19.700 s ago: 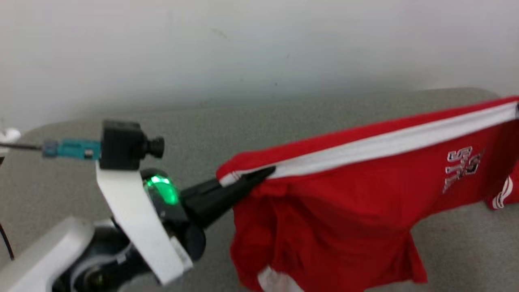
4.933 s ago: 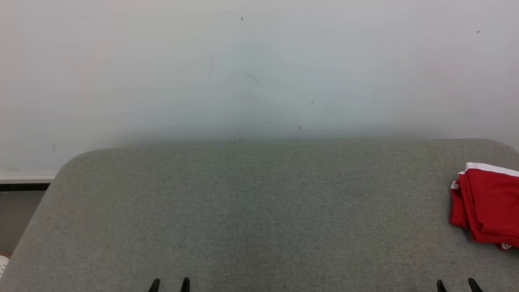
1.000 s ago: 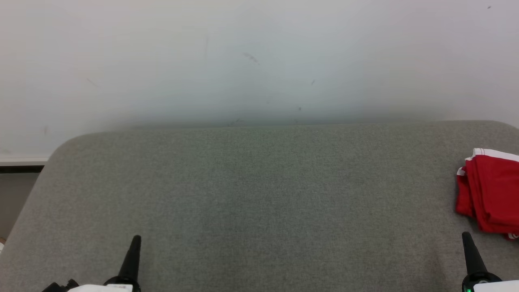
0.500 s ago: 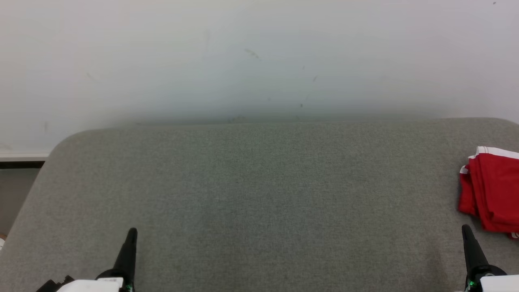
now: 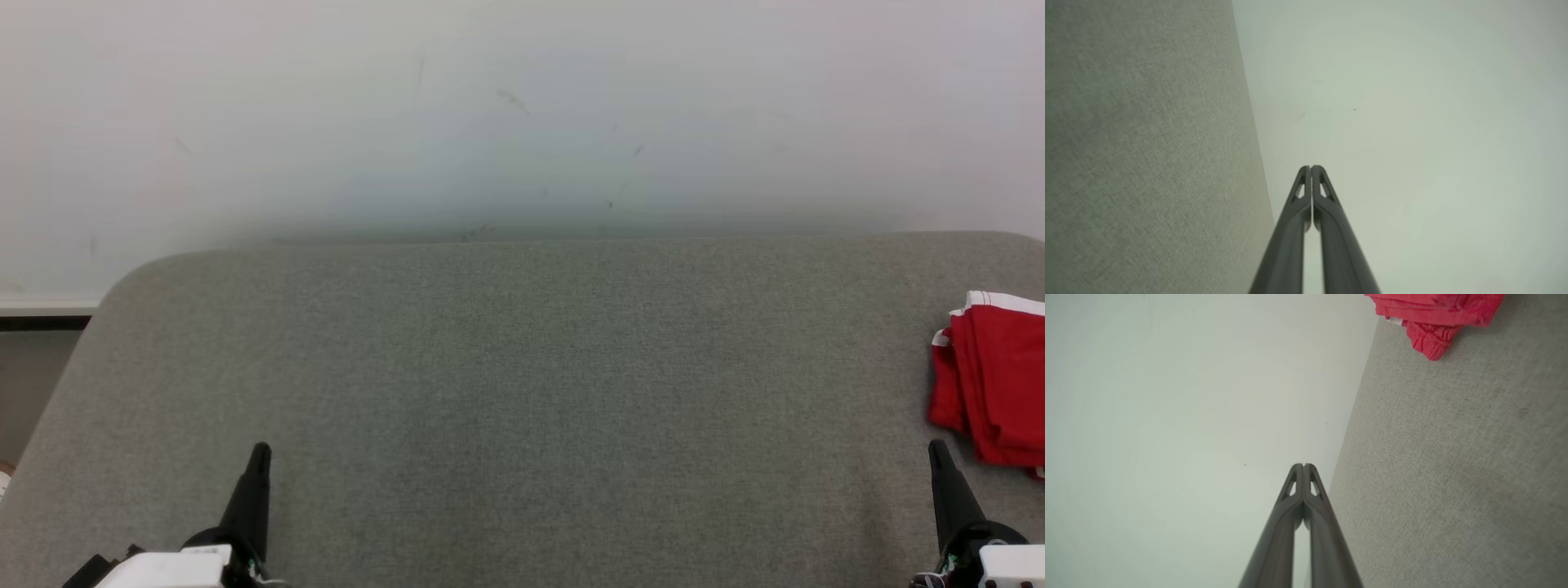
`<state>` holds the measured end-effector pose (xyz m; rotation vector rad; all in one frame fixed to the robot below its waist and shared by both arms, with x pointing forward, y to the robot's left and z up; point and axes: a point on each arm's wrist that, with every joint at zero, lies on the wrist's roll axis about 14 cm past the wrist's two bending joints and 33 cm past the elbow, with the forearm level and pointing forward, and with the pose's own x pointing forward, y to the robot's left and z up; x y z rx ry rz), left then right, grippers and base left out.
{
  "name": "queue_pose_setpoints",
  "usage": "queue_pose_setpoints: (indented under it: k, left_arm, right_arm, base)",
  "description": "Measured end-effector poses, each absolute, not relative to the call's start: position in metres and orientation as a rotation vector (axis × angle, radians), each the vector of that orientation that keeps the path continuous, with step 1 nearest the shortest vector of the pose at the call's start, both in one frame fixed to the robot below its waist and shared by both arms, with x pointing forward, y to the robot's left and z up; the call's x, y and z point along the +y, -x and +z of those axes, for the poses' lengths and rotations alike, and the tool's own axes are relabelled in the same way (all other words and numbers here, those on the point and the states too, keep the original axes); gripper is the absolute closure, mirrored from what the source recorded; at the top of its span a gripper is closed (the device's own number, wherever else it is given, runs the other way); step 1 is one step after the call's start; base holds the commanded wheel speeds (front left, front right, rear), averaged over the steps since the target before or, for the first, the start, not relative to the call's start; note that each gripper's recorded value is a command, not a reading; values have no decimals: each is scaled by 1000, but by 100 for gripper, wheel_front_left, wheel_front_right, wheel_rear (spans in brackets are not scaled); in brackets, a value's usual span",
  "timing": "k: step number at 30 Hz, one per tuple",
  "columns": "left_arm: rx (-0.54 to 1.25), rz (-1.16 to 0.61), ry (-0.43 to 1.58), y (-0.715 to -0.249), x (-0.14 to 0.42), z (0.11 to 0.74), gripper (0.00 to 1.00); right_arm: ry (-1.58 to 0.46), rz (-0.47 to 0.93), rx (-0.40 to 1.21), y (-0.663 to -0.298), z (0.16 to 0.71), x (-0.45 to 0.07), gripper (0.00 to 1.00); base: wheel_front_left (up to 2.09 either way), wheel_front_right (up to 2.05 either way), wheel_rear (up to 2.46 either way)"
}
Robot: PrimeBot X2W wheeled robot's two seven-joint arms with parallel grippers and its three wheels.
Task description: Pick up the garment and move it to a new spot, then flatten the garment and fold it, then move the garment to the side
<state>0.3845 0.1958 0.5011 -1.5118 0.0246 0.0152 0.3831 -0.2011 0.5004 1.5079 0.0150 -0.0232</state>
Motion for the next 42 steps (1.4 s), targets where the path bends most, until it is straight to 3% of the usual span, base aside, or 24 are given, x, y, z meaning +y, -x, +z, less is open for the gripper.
queue_pose_setpoints:
  k: [42]
  left_arm:
    - [9, 8, 1571, -388, 199, 504, 100]
  right_arm:
    - [-1574, -6, 9, -387, 504, -200, 100]
  base:
    - [0, 0, 0]
